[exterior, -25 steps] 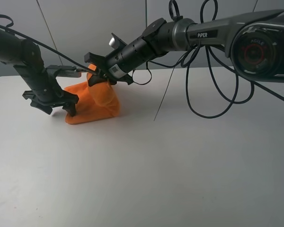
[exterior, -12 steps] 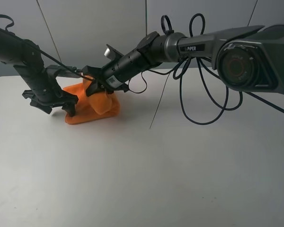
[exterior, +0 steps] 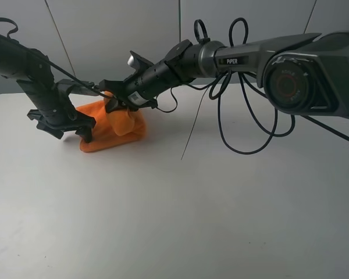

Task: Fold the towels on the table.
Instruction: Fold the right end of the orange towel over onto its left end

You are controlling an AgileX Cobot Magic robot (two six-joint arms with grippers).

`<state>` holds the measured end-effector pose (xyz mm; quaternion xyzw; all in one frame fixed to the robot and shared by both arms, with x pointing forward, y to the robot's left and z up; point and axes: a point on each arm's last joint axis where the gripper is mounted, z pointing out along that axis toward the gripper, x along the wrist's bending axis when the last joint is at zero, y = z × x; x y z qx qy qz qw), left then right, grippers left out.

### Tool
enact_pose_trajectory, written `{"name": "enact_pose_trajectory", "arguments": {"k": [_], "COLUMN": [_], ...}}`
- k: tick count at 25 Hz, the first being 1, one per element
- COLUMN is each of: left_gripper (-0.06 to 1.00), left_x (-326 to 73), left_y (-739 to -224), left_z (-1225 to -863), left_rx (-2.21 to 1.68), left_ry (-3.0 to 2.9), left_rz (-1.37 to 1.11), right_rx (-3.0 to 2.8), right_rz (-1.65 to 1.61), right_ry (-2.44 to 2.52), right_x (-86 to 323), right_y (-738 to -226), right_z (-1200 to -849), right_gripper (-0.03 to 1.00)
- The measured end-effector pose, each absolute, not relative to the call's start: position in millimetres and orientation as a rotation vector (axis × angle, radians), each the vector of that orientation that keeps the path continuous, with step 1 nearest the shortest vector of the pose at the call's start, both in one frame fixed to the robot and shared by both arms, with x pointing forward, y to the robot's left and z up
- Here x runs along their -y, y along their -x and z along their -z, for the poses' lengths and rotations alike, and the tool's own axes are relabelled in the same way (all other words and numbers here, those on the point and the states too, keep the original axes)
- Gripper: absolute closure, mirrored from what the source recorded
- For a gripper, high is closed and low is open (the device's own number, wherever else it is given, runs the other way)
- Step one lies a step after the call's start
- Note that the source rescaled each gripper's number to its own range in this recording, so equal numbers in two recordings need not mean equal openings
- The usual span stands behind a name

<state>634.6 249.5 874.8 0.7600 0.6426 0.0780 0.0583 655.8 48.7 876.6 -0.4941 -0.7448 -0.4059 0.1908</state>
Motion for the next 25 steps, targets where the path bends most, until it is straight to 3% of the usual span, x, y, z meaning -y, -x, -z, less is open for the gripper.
{"name": "enact_pose_trajectory", "arguments": {"k": [18,25], "left_gripper": [-0.04,-0.04], "left_x": [-251.8,-253.1], "left_y": [-628.6,-621.4], "left_z": [-927.1,-979.0], "left_rx": [-1.907,-1.875], "left_ry": [-2.274,-2.147], "left_rz": [-0.321,-0.437], "right_rx": [2.115,2.135], "right_rz": [1.139,1.131], "right_ry": [1.404,1.405], "right_x": [-48.5,-47.7], "right_y": [-656.7,-656.9], "right_z": [-875.7,-874.7], "right_gripper": [0.88,0.88]}}
